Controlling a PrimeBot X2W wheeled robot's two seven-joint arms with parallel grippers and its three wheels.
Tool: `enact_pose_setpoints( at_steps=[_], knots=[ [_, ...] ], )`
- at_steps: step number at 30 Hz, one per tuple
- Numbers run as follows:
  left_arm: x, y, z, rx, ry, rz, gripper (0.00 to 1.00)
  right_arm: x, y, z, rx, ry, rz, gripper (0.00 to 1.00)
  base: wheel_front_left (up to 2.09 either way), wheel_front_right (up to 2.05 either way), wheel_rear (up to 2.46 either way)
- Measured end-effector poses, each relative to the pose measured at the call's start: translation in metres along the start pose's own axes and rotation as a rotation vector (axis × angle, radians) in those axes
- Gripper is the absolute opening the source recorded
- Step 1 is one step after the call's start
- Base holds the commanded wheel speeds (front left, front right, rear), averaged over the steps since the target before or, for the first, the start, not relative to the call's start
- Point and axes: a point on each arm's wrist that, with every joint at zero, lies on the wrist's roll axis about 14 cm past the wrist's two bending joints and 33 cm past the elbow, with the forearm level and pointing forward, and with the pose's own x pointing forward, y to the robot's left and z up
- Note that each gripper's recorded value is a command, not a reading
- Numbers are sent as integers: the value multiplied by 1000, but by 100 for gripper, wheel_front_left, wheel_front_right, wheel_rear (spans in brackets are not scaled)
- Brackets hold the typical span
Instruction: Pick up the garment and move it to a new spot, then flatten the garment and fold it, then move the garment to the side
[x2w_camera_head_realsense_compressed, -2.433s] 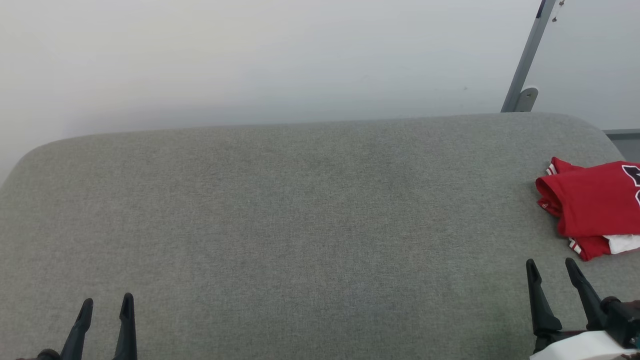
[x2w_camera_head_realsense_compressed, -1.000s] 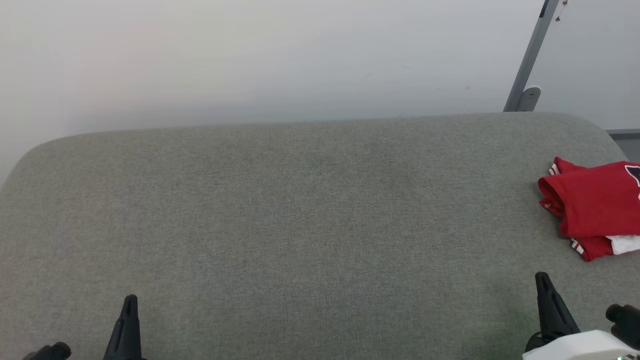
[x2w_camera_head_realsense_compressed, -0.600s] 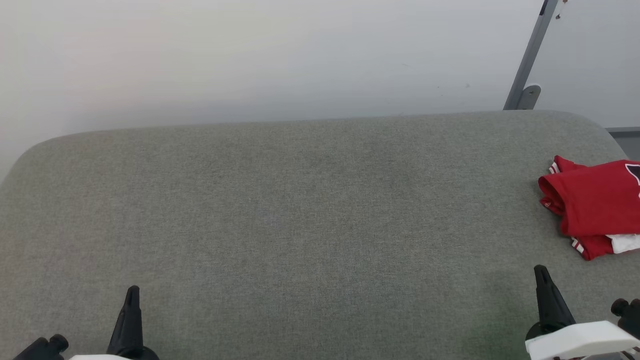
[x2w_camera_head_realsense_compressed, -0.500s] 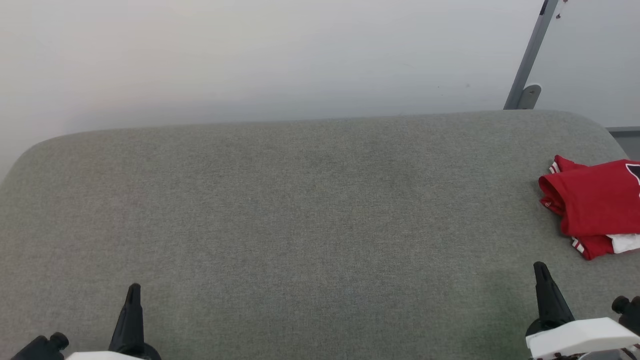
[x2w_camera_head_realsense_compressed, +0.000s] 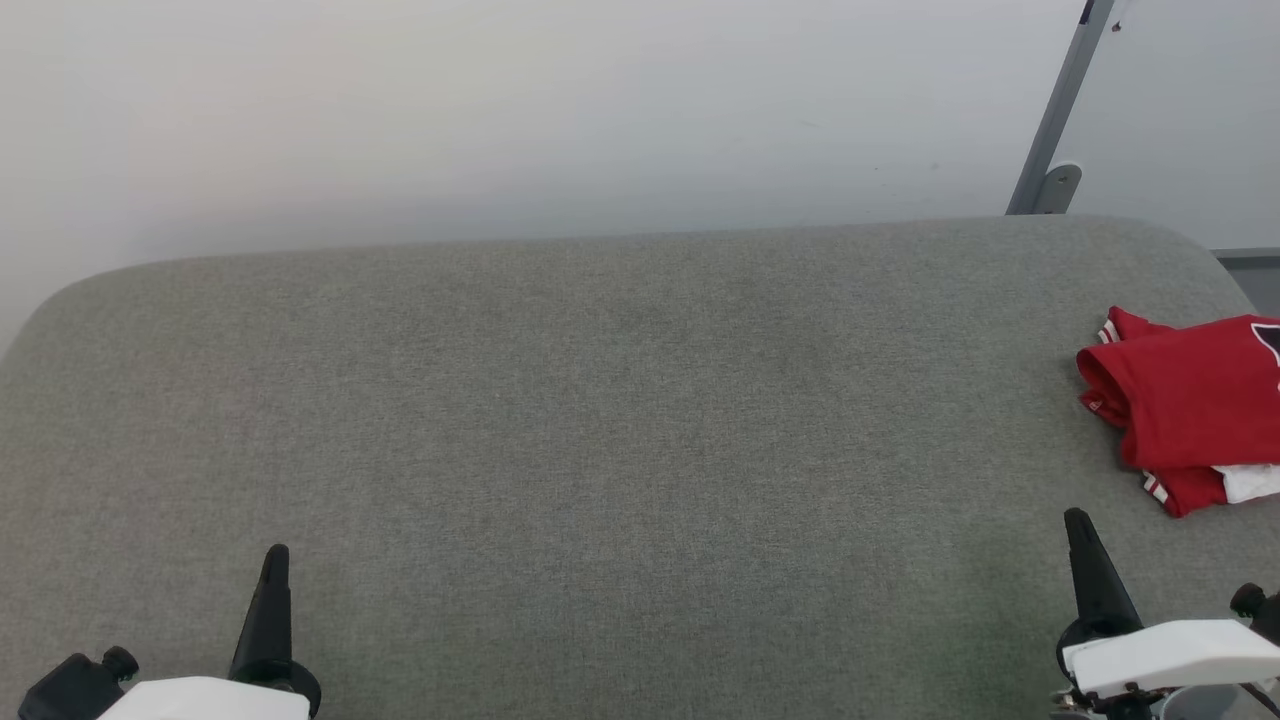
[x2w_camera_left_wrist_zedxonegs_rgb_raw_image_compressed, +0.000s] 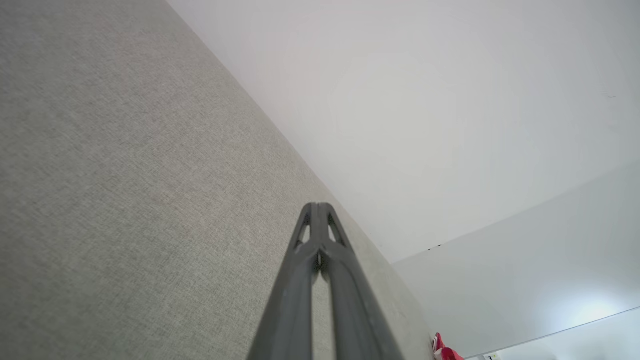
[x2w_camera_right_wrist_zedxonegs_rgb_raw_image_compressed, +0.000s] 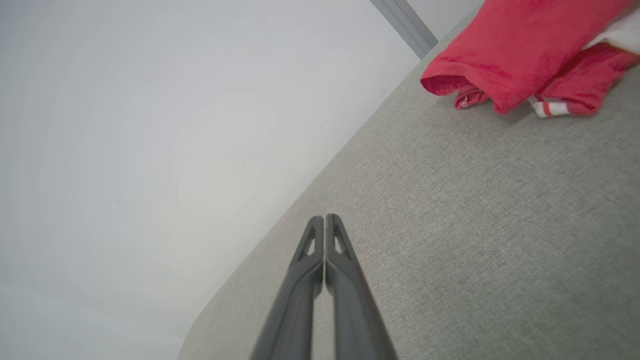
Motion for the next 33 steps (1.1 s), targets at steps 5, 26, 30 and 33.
enact_pose_setpoints(
  at_steps=[5,26,30,33],
  knots=[
    [2,0,-1,-47,3,3,0,3,3,1,47,-1,4,0,0,0,0],
    [15,-9,-5,-252,24,-9,0,10,11,1,267,10,19,0,0,0,0],
    [19,-13,-5,-282,25,-19,0,12,13,2,304,11,27,0,0,0,0],
    [19,-13,-6,-308,29,-18,0,13,14,1,330,12,28,0,0,0,0]
  ],
)
